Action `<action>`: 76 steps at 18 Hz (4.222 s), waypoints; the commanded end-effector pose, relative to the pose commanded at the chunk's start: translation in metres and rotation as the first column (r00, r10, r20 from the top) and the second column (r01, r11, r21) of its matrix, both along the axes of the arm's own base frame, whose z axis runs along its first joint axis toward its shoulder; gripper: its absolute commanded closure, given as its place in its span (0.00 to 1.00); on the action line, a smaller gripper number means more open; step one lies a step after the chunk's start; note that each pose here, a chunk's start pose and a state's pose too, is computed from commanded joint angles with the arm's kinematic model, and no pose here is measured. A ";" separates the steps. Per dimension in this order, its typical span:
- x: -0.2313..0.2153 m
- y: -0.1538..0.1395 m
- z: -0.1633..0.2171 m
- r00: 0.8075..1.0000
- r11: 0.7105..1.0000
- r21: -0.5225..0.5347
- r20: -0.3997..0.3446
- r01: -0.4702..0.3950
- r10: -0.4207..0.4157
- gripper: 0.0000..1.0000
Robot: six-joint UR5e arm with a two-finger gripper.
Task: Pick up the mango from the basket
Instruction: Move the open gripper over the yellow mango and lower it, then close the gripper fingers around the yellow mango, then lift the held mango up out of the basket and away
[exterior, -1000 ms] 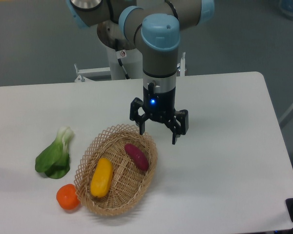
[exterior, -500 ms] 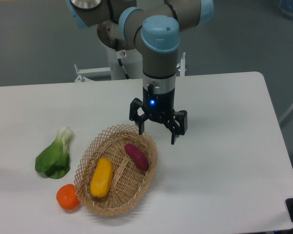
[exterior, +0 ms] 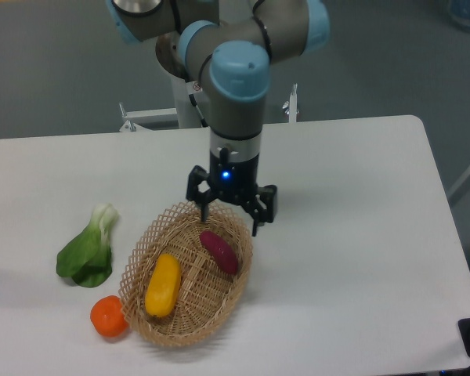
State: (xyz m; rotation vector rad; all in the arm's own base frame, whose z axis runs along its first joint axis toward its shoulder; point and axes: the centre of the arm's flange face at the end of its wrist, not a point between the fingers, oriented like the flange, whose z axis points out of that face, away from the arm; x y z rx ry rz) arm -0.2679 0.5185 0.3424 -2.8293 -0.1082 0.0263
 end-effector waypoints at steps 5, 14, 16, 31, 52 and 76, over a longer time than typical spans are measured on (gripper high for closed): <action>0.030 0.047 -0.047 1.000 0.999 0.028 0.002 0.015 -0.015 0.00; 0.046 0.073 -0.098 0.998 0.997 -0.044 0.023 0.064 -0.063 0.00; 0.052 0.079 -0.109 0.997 0.995 -0.067 0.012 0.076 -0.075 0.00; 0.049 0.088 -0.133 0.997 0.991 -0.110 0.004 0.081 -0.081 0.00; 0.025 0.067 -0.046 0.996 0.999 -0.009 -0.083 0.043 -0.043 0.47; -0.214 -0.183 0.030 0.962 0.965 -0.176 -0.157 0.196 -0.224 0.47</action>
